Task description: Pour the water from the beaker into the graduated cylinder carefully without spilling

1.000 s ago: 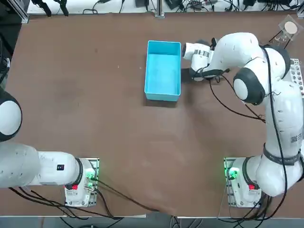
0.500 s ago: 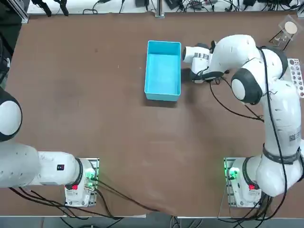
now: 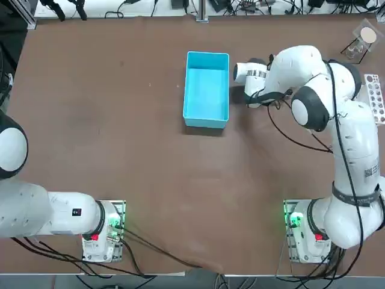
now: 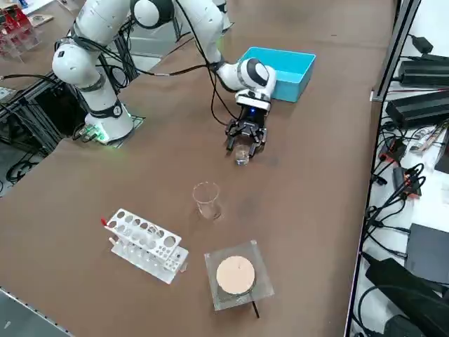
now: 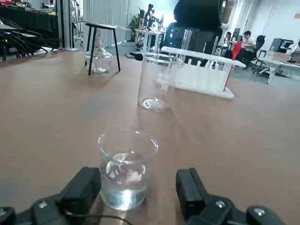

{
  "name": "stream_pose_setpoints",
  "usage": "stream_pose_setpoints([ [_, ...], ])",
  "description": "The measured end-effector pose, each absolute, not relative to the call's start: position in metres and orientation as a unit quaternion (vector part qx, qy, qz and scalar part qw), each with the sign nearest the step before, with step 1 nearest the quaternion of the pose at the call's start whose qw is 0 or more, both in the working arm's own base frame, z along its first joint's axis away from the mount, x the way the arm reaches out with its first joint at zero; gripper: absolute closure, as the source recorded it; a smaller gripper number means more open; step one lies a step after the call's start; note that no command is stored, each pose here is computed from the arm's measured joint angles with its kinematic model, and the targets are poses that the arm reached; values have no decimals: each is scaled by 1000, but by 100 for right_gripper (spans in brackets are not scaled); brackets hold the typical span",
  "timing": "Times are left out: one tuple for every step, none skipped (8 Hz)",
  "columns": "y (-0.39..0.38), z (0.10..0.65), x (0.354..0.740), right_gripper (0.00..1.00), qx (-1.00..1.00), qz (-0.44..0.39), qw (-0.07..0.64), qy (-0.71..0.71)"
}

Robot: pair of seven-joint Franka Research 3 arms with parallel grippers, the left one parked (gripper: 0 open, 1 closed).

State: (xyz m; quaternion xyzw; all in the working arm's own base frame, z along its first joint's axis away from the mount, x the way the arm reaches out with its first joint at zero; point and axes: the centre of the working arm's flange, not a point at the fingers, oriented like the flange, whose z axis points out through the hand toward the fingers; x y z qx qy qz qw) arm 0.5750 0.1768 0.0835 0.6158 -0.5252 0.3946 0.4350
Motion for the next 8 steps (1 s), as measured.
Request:
stream_pose_setpoints([
  [174,84,577,1,615,395,434,-527],
  [172,84,578,1,615,395,434,-527],
  [170,84,580,1,614,397,434,-526],
  [167,84,581,1,614,398,434,-526],
  [163,84,583,2,613,399,434,-526],
  [159,84,585,4,613,399,433,-527],
  [157,84,586,8,612,399,433,-528],
  [156,84,586,18,611,399,433,-529],
])
